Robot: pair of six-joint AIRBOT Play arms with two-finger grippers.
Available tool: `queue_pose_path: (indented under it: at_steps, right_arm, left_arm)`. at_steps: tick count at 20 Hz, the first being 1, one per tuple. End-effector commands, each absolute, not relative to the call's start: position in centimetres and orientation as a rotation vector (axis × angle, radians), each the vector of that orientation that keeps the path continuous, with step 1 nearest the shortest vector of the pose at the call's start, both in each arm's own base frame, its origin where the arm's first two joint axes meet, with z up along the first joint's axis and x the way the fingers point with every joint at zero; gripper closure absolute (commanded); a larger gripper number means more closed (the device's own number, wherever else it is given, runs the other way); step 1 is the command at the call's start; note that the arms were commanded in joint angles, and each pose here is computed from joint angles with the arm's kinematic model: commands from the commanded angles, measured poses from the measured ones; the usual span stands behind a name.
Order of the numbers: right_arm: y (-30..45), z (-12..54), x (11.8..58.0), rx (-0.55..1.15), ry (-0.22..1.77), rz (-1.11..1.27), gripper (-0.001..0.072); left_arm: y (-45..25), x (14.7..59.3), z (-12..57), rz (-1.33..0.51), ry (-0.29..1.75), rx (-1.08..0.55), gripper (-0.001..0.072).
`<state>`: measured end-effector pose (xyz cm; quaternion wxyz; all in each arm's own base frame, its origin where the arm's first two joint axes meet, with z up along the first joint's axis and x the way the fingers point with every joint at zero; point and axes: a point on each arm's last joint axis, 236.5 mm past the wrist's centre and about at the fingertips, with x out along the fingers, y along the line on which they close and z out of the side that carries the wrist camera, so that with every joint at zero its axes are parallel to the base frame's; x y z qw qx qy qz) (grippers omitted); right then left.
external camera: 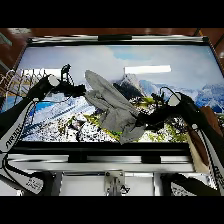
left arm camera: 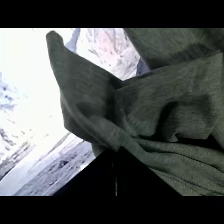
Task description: Fold the shirts.
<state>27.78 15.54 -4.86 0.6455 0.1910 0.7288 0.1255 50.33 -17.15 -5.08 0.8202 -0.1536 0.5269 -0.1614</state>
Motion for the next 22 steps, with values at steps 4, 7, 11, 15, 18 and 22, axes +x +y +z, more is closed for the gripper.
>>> queue_pose_path:
  at_steps: [4, 7, 11, 15, 18, 22]
  right_arm:
    - [15.6, -8.4, 29.3, 0.479, 1.671, 0.188, 0.0431]
    - [15.7, -6.8, 28.4, 0.397, 1.693, 0.283, 0.0656]
    - [12.0, 1.8, 30.8, 0.075, 1.533, 0.343, 0.0657]
    - [9.6, 22.5, 36.7, -0.067, 0.881, 0.299, 0.0657]
    - [8.6, 40.0, 34.7, -0.038, 0.348, 0.272, 0.0657]
    - [8.0, 48.3, 28.5, 0.009, 0.107, 0.294, 0.0657]
  left_arm:
    - [-17.4, 50.5, -2.6, -0.384, 1.080, -0.288, 0.0677]
    - [-17.4, 50.8, -0.7, -0.413, 1.026, -0.241, 0.0678]
    - [-17.6, 52.1, 9.6, -0.470, 0.800, -0.166, 0.0678]
    - [-16.8, 49.9, 33.1, -0.502, 0.294, -0.110, 0.0677]
    - [-14.2, 41.6, 50.8, -0.481, -0.134, -0.108, 0.0677]
    - [-11.2, 30.2, 60.4, -0.434, -0.405, -0.056, 0.0677]
